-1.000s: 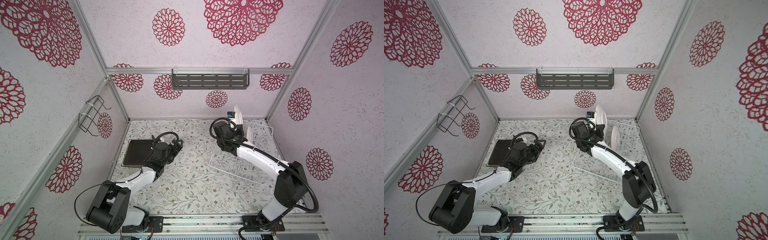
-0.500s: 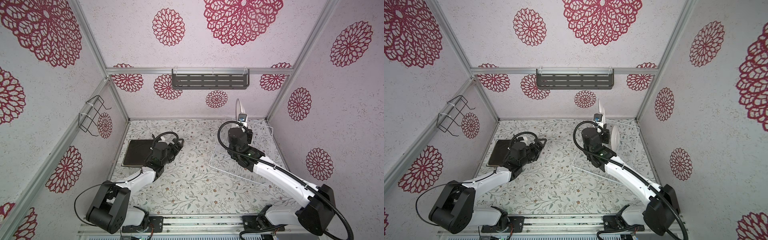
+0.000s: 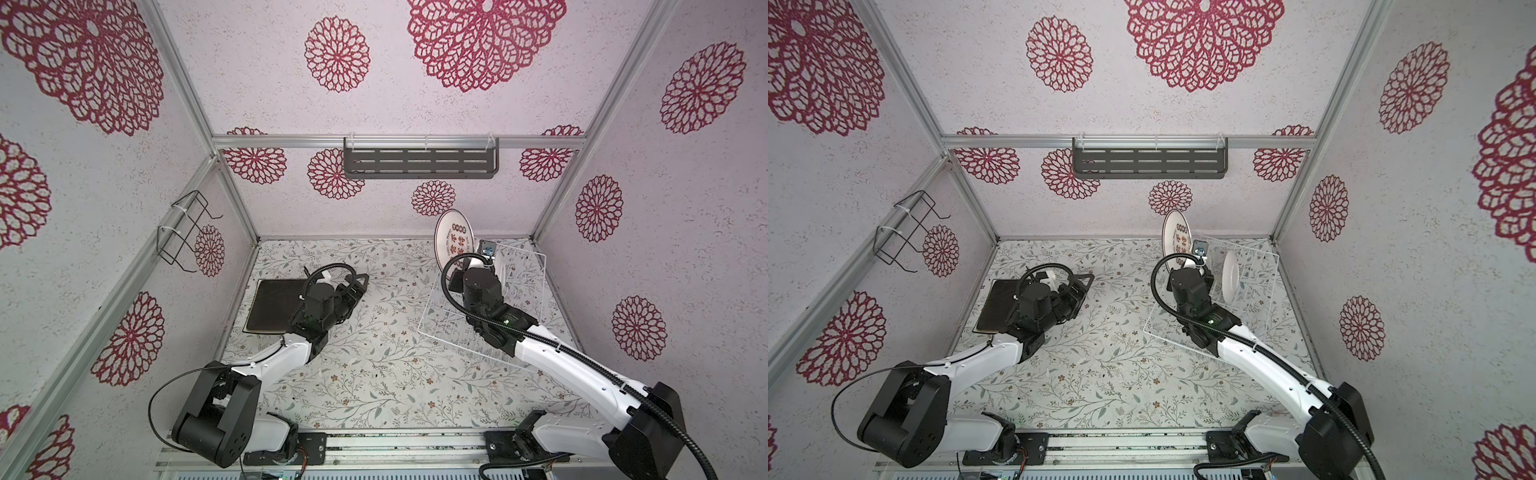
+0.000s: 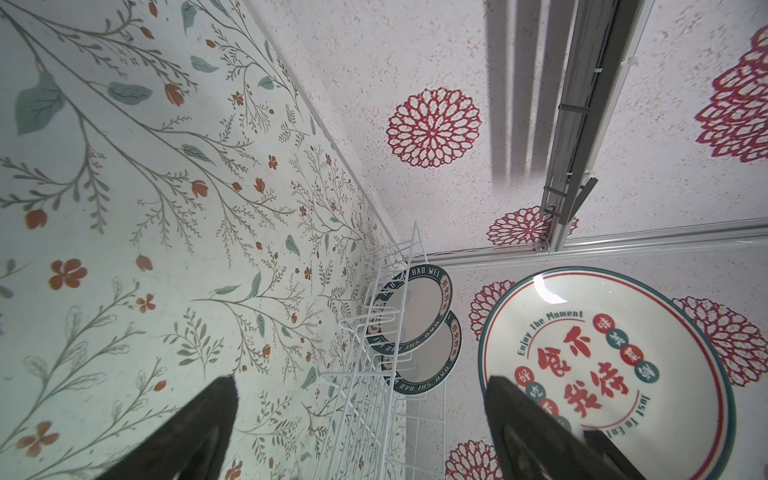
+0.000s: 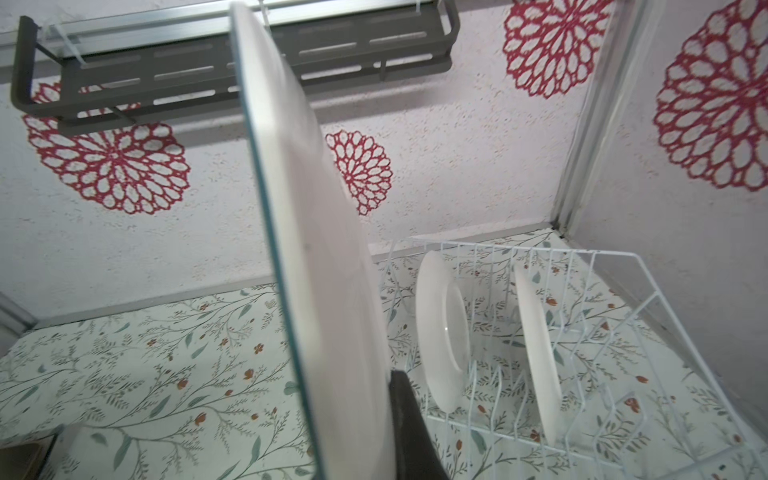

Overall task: Unload the plates from the dish rack
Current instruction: 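Lift the printed plate up out of the rack with the right gripper, then carry the printed plate toward the left gripper and close the left gripper on its rim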

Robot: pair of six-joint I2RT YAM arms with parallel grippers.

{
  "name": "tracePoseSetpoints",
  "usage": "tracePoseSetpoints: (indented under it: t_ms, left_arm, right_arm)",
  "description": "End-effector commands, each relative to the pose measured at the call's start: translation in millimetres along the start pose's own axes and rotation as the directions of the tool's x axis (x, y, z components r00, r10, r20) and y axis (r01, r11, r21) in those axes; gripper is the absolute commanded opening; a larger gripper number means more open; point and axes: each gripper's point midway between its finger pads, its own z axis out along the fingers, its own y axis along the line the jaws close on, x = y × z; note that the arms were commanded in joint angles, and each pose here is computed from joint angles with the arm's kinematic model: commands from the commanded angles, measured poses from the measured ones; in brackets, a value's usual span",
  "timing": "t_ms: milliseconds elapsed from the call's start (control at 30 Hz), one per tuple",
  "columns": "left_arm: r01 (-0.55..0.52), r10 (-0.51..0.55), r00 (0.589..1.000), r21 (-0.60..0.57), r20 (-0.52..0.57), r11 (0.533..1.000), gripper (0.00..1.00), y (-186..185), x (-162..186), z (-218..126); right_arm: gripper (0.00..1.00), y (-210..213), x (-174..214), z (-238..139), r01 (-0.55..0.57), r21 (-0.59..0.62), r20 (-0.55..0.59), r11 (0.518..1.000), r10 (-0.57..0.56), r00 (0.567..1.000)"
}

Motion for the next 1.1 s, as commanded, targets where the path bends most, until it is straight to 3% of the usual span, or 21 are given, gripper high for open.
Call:
tracePoseSetpoints:
  t_ms: [0, 400, 800, 1067]
  left_arm:
    - [-0.011, 0.010, 1.000, 0.061, 0.006, 0.998, 0.97, -19.4, -1.4, -3.3]
    - [-0.010, 0.011, 1.000, 0.079, -0.004, 0.997, 0.97, -22.0, 0.7, -3.3]
    - [0.002, 0.001, 1.000, 0.102, -0.027, 0.995, 1.00, -24.7, 4.4, 0.3]
    - [0.020, -0.013, 0.998, 0.133, -0.057, 0.991, 0.90, -27.2, 9.4, 6.0]
  right_arm:
    - [0.00, 16.4, -26.6, -9.0, -0.221, -0.146, 0.033, 0.964, 0.228, 0.973]
    - [0.00, 62.5, 15.7, 2.0, -0.463, -0.385, -0.260, 0.798, 0.388, 0.884]
    - [0.00, 87.8, 47.6, 5.5, -0.646, -0.415, -0.438, 0.641, 0.481, 0.759]
    - [0.00, 110.0, 52.4, 2.5, -0.706, -0.467, -0.522, 0.533, 0.479, 0.706]
